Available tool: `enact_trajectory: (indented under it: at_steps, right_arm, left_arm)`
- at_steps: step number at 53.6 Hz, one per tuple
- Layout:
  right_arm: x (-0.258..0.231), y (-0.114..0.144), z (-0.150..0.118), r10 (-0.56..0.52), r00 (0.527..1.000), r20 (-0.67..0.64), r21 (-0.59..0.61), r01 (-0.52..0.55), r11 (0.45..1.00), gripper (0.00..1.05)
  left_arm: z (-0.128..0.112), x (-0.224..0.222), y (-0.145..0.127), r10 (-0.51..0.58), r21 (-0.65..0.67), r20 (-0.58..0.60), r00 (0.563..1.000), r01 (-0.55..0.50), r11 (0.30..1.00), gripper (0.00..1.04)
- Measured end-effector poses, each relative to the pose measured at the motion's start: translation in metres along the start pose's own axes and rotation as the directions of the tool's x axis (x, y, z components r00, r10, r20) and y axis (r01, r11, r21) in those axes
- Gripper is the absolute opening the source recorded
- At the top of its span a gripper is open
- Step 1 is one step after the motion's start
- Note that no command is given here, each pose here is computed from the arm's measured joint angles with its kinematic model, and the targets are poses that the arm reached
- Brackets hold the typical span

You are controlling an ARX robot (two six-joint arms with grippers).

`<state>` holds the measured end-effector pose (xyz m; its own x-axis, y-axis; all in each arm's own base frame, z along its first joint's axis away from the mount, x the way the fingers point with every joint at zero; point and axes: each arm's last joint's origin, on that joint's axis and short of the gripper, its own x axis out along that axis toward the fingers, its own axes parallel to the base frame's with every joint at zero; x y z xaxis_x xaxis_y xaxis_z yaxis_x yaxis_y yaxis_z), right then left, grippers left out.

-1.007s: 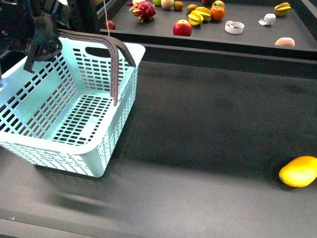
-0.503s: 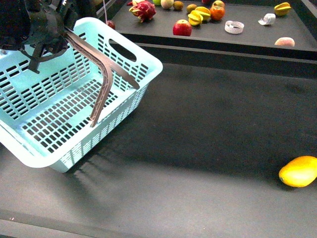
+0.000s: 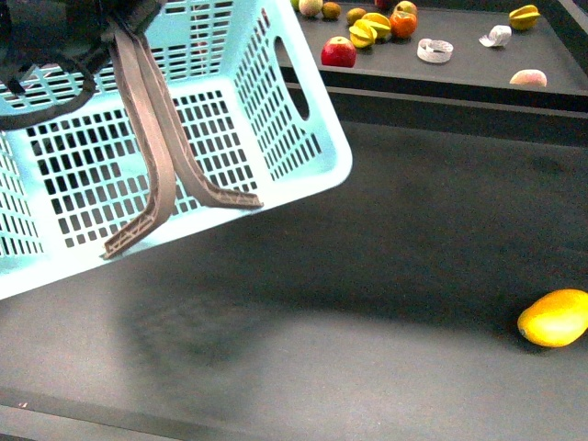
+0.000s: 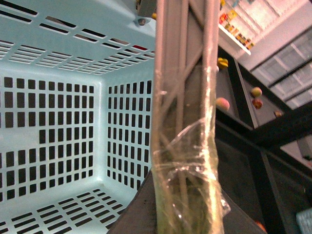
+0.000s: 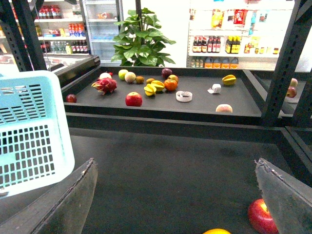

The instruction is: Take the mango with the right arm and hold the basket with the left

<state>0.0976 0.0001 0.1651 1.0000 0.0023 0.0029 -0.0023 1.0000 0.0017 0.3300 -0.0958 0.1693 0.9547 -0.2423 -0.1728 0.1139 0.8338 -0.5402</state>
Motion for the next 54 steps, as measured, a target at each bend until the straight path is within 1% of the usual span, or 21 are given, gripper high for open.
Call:
enact_trajectory:
  at_steps: [3, 9, 11, 13, 17, 21, 27, 36, 54]
  right_arm:
    - [0.0, 0.0, 0.0, 0.0, 1.0, 0.0, 0.0, 0.0, 1.0, 0.97]
    - [0.0, 0.0, 0.0, 0.0, 1.0, 0.0, 0.0, 0.0, 1.0, 0.97]
    - [0.0, 0.0, 0.0, 0.0, 1.0, 0.0, 0.0, 0.0, 1.0, 0.97]
    - [0.0, 0.0, 0.0, 0.0, 1.0, 0.0, 0.0, 0.0, 1.0, 0.97]
    - [0.0, 0.0, 0.0, 0.0, 1.0, 0.0, 0.0, 0.0, 1.0, 0.97]
    - [0.0, 0.0, 0.0, 0.0, 1.0, 0.0, 0.0, 0.0, 1.0, 0.97]
    - [0.0, 0.0, 0.0, 0.0, 1.0, 0.0, 0.0, 0.0, 1.0, 0.97]
    - [0.0, 0.0, 0.0, 0.0, 1.0, 0.0, 0.0, 0.0, 1.0, 0.97]
    - [0.0, 0.0, 0.0, 0.0, 1.0, 0.0, 0.0, 0.0, 1.0, 0.97]
  left_arm:
    - [-0.007, -0.006, -0.005, -0.022, 0.029, -0.023, 0.999, 0.022, 0.999, 0.1]
    - [-0.018, -0.017, -0.019, -0.097, 0.09, -0.048, 0.994, 0.101, 0.991, 0.1]
    - [-0.02, -0.02, -0.024, -0.119, 0.109, -0.051, 0.992, 0.124, 0.986, 0.1]
    - [-0.021, -0.024, -0.034, -0.164, 0.143, -0.048, 0.985, 0.169, 0.975, 0.1]
    - [-0.022, -0.029, -0.048, -0.223, 0.197, -0.045, 0.974, 0.228, 0.954, 0.1]
    - [-0.023, -0.032, -0.057, -0.271, 0.216, -0.054, 0.961, 0.276, 0.937, 0.1]
    - [-0.028, -0.035, -0.065, -0.309, 0.238, -0.078, 0.948, 0.318, 0.918, 0.1]
    - [-0.032, -0.037, -0.071, -0.334, 0.256, -0.096, 0.938, 0.347, 0.902, 0.1]
    - [-0.038, -0.04, -0.077, -0.334, 0.287, -0.099, 0.937, 0.348, 0.892, 0.1]
